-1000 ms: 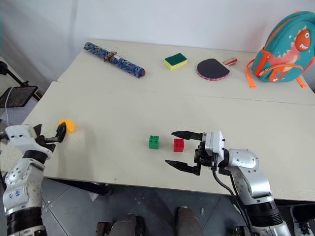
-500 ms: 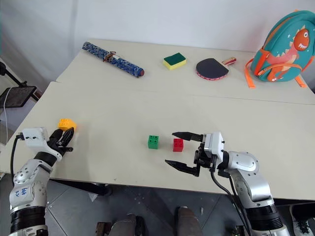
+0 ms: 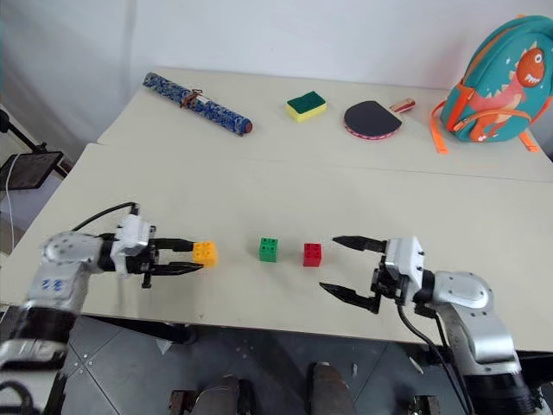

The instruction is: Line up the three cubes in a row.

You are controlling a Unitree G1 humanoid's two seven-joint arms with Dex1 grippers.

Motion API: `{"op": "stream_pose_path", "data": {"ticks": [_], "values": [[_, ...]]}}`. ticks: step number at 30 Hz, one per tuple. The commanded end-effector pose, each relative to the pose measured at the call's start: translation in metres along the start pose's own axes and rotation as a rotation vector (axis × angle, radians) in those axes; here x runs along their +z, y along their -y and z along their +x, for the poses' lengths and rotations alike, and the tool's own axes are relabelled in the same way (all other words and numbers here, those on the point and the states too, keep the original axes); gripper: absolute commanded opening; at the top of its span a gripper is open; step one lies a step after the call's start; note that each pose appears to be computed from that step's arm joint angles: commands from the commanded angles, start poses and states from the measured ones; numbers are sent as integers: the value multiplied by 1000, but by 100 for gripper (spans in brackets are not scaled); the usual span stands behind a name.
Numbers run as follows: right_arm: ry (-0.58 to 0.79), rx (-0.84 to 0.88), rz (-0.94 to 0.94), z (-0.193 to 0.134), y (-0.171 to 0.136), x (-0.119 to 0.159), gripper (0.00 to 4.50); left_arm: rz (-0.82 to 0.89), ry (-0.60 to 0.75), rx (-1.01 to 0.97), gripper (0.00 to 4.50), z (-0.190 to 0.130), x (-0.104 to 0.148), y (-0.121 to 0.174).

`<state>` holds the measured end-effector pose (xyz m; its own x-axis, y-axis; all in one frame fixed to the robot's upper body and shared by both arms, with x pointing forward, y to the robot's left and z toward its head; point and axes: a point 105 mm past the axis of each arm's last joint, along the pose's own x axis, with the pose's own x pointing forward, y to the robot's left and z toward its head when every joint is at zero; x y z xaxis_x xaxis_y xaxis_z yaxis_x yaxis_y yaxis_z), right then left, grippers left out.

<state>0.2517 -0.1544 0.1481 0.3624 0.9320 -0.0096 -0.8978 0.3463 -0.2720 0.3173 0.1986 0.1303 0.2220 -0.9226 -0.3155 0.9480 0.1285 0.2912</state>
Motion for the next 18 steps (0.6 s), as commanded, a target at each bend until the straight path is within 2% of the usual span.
{"op": "stream_pose_path", "data": {"ticks": [1,12,18], "values": [[-5,-28,-29,-13,-6,11,450,41,-34,-60,146,5,-7,-9],[-42,-100,-8,-26,-19,11,450,47,-24,-123,146,36,-9,-20],[-50,-102,-2,-28,-19,12,450,26,-29,-191,146,39,-10,-14]]}}
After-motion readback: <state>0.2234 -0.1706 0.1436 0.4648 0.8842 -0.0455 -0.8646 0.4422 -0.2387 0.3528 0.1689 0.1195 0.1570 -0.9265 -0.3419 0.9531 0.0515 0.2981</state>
